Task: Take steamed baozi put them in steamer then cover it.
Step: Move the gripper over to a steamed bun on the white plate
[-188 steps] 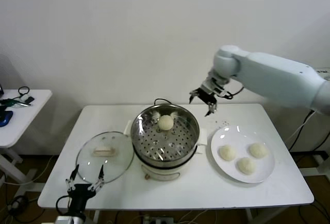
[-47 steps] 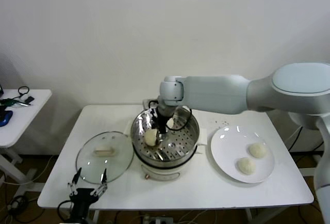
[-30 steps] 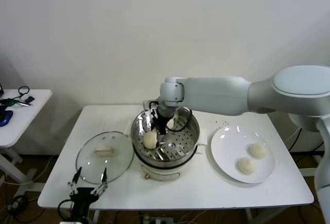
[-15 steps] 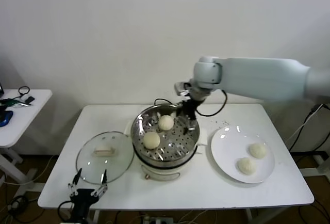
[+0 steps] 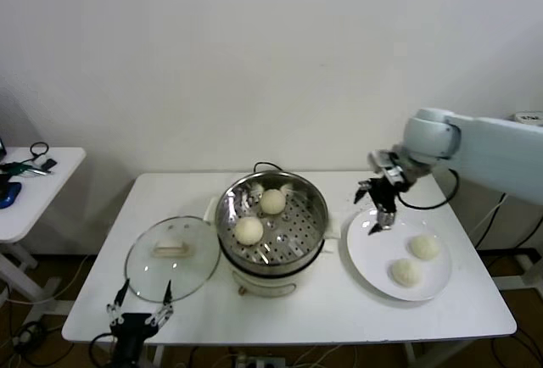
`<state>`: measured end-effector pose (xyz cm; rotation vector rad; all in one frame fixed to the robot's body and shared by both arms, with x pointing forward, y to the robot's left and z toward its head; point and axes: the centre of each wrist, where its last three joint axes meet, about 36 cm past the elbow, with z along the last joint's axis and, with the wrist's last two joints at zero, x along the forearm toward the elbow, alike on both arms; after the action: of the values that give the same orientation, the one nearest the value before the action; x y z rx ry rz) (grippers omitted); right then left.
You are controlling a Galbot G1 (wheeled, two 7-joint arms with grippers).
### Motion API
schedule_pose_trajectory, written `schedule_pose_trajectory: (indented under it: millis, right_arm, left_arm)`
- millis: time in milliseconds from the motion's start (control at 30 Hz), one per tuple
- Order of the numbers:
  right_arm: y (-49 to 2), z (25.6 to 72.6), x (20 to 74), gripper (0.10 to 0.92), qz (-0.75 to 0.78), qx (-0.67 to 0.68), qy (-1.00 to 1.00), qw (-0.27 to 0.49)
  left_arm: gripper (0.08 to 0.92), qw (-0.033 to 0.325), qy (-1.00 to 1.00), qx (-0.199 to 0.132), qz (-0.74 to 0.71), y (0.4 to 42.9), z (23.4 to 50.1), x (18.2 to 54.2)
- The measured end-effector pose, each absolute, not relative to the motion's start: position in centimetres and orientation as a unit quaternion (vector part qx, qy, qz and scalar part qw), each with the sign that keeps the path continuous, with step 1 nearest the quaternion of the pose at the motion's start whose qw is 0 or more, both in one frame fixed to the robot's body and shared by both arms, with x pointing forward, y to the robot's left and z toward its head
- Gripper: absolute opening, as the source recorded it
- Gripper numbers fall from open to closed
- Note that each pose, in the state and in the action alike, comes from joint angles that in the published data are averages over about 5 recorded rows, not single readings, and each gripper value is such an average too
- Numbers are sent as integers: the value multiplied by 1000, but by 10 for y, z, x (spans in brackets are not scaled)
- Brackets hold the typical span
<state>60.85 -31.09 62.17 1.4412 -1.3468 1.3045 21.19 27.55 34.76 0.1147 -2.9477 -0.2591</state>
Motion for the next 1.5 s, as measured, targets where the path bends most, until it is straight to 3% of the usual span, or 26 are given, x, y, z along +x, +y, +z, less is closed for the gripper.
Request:
schedule_pose_trajectory:
  millis: [267,700,1300,1500]
  right_arm:
    - [-365,565,592,823,502,550,-526,410]
    - [-407,498,576,823,504,530,-514,447]
    - [-406,454,588,823,506,522,-505,464]
    - [-401,451,593,754,503,528,-502,465]
  left_arm:
    - [823,93,-990,46,-91,278,349,208]
    - [823,98,-989,50,-94,277,344,210]
    - [823,104,-988,54,-96,279,337,216]
    - [823,102,-989,55,-95,279,337,219]
